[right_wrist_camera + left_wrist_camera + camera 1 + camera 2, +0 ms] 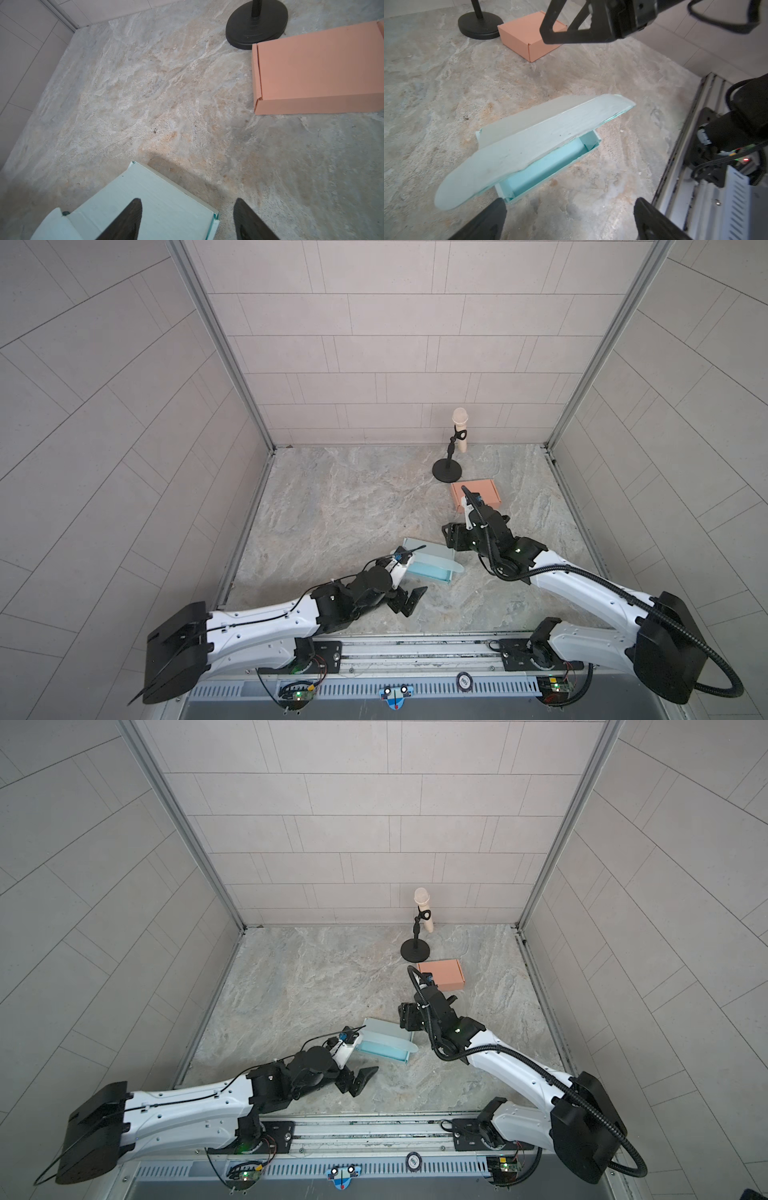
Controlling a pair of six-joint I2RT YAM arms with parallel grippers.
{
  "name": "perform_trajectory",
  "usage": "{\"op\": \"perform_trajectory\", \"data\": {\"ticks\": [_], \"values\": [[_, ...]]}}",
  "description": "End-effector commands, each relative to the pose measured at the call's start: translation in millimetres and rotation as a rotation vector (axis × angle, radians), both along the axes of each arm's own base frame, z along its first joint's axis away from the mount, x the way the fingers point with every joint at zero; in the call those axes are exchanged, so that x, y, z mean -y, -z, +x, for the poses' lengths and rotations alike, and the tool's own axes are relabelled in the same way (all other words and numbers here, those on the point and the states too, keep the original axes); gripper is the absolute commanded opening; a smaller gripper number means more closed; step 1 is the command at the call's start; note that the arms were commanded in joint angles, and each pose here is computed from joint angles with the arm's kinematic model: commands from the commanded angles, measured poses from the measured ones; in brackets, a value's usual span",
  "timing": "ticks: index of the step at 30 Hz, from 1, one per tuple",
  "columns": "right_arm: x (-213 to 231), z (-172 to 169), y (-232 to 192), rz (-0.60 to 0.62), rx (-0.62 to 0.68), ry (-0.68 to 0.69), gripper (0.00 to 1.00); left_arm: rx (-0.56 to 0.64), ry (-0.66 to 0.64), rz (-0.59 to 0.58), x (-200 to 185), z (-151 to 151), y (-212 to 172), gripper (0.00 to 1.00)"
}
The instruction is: Fold the paper box
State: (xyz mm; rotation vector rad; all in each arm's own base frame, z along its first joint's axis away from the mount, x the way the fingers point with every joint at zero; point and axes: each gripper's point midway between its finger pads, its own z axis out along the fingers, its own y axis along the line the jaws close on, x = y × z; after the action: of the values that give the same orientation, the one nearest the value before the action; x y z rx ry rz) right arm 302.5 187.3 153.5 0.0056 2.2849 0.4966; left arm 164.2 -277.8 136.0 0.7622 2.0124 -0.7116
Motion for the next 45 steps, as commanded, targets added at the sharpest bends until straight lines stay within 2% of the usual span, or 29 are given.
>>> {"op": "perform_trajectory", "data": {"ticks": [1,8,11,15,17,21,28,37,45], "values": [[6,-3,2,0.066,-0.076,0.057,0.73,-0.094,0.060,-0.073,-3,-8,-14,1.00],[-4,-9,9,0.116,-0.160,0.037,0.74,-0.177,-0.109,-0.129,-21,39,-66,1.00],[-8,-11,9,0.152,-0.158,0.029,0.74,-0.270,-0.204,-0.114,-29,68,-57,1.00],[-13,-16,13,0.173,-0.188,0.006,0.73,-0.343,-0.247,-0.140,-27,97,-47,0.98],[-12,-20,18,0.173,-0.203,0.006,0.73,-0.373,-0.251,-0.090,-23,103,-37,0.96],[-7,-28,26,0.177,-0.219,0.017,0.73,-0.470,-0.251,-0.022,-19,102,0,0.87],[-17,-45,48,0.183,-0.303,-0.038,0.72,-0.539,-0.262,0.018,-24,92,37,0.75],[-21,-64,77,0.169,-0.389,-0.063,0.72,-0.595,-0.224,0.041,-19,73,63,0.71],[-20,-67,90,0.125,-0.408,-0.057,0.72,-0.630,-0.209,0.070,-17,60,80,0.68]]}}
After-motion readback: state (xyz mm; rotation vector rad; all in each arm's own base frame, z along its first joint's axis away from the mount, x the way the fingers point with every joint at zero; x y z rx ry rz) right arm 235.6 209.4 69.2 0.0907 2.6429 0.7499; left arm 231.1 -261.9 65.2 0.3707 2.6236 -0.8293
